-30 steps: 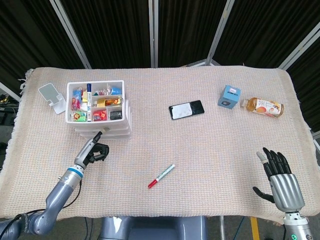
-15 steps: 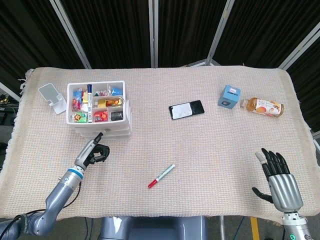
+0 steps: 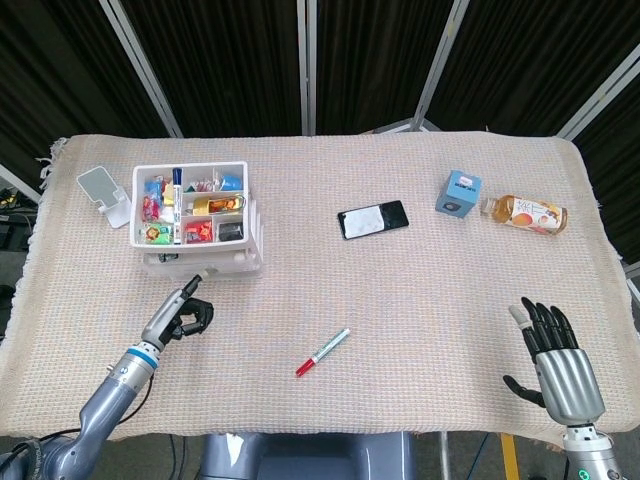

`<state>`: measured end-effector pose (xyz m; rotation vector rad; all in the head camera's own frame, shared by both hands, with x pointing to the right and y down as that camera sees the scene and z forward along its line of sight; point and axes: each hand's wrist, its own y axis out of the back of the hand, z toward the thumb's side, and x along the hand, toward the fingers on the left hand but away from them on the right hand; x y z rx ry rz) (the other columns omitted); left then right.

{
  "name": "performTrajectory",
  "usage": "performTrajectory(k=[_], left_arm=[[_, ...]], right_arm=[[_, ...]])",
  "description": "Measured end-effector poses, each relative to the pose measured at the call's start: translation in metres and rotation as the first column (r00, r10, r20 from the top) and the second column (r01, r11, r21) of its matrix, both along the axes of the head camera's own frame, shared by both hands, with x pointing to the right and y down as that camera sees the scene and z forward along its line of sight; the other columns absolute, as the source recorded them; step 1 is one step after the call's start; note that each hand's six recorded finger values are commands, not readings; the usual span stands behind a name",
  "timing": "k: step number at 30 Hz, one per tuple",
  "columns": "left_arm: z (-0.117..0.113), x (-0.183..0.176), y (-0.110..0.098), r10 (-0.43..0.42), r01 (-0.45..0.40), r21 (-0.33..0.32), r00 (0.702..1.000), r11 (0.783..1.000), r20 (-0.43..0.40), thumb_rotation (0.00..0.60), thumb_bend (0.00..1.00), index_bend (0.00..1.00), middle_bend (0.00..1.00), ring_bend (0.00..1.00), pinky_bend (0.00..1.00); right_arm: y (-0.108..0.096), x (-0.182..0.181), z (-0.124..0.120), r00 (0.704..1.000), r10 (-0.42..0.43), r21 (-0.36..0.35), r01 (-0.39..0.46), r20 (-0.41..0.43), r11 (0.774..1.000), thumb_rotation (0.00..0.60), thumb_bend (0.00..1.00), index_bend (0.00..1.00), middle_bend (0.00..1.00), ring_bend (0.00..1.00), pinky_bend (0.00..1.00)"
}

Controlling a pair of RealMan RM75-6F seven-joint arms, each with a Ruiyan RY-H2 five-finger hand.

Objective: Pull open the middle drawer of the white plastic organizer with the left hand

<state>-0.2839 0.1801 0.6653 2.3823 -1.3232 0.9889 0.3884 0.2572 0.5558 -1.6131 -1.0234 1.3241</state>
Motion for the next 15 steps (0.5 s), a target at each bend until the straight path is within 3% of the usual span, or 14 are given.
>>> performTrajectory(k=[15], left_arm=[[-0.007, -0.03, 0.011, -0.038, 0.037, 0.024, 0.999, 0.999, 0.031, 0.6, 0.9, 0.11, 0.78, 0.78, 0.65]], right_arm=[[0.0, 0.0, 0.0, 1.0, 0.0, 0.003, 0.0, 0.001, 1.0, 0.6, 0.02, 0.0, 0.0, 0.0, 0.0]])
